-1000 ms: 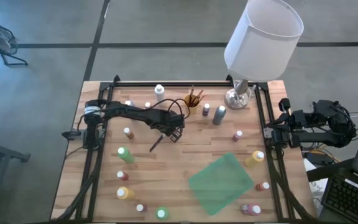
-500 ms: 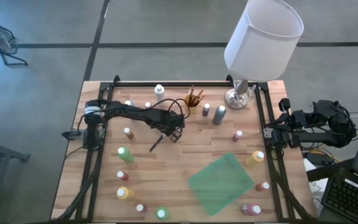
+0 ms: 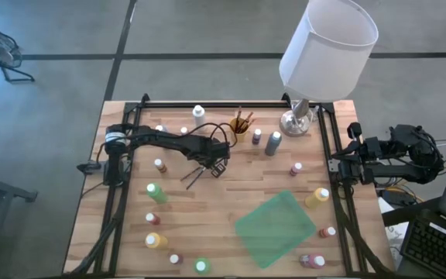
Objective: Pick & Place Paint Supplies
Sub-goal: Put the silver paintbrush into the yellow cup
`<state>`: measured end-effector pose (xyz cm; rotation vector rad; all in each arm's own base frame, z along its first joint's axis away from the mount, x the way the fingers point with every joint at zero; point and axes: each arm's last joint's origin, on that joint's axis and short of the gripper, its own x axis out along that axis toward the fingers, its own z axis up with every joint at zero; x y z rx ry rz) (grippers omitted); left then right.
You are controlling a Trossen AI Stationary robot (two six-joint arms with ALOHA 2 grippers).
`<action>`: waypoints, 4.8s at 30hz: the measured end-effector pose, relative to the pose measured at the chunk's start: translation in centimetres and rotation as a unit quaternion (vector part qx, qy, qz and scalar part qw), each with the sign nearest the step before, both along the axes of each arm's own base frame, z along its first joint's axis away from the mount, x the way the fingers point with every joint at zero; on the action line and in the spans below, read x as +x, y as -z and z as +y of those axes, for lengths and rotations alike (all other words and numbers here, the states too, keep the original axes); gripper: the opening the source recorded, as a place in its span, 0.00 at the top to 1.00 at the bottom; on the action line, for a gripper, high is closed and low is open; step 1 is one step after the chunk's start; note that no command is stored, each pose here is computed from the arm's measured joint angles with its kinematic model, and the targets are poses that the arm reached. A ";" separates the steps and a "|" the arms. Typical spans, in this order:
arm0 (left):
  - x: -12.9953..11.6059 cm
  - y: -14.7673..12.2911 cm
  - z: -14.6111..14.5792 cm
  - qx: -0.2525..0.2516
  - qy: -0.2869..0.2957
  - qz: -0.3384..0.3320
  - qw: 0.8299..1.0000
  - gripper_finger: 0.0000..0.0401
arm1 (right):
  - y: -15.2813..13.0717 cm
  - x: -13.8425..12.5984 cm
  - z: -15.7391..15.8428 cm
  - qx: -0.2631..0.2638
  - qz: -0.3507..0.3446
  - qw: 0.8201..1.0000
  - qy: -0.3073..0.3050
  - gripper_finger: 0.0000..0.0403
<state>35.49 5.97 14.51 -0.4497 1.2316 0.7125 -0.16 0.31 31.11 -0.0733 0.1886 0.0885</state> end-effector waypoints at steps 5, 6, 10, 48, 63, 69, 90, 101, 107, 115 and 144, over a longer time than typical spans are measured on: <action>0.0 0.0 0.0 0.001 0.001 0.000 1.000 0.99 | 0.0 0.0 0.0 0.000 0.000 1.000 0.000 0.98; 0.0 0.0 0.0 0.001 0.002 0.000 1.000 0.99 | 0.0 0.0 0.0 0.000 0.000 1.000 0.000 0.98; 0.1 -0.3 0.1 0.002 0.005 -0.003 1.000 0.99 | 0.0 0.0 0.0 0.000 0.000 1.000 0.000 0.98; 6.0 -15.9 1.1 0.136 0.292 -0.183 0.929 0.99 | 0.0 0.0 0.0 0.000 0.000 1.000 0.000 0.98; 8.2 -20.2 1.0 0.235 0.376 -0.348 0.826 0.99 | 0.0 0.0 0.0 0.000 0.000 1.000 0.000 0.98; 8.3 -21.6 0.8 0.239 0.398 -0.401 0.790 0.99 | 0.0 0.0 0.0 0.000 0.000 1.000 0.000 0.98; 6.5 -25.4 3.0 0.290 0.382 -0.475 0.737 0.99 | 0.0 0.0 0.0 0.000 0.000 1.000 0.000 0.98; 4.4 -29.0 2.8 0.359 0.374 -0.529 0.671 0.99 | 0.0 0.0 0.0 0.000 0.000 1.000 0.000 0.98; 3.8 -29.1 2.9 0.381 0.368 -0.553 0.643 0.99 | 0.0 0.0 0.0 0.000 0.000 1.000 0.000 0.98; 2.0 -26.0 2.7 0.428 0.349 -0.595 0.584 1.00 | 0.0 0.0 0.0 0.000 0.000 1.000 0.000 0.98; 0.0 -16.2 4.2 0.420 0.253 -0.609 0.623 1.00 | 0.0 0.0 0.0 0.000 0.000 1.000 0.000 0.98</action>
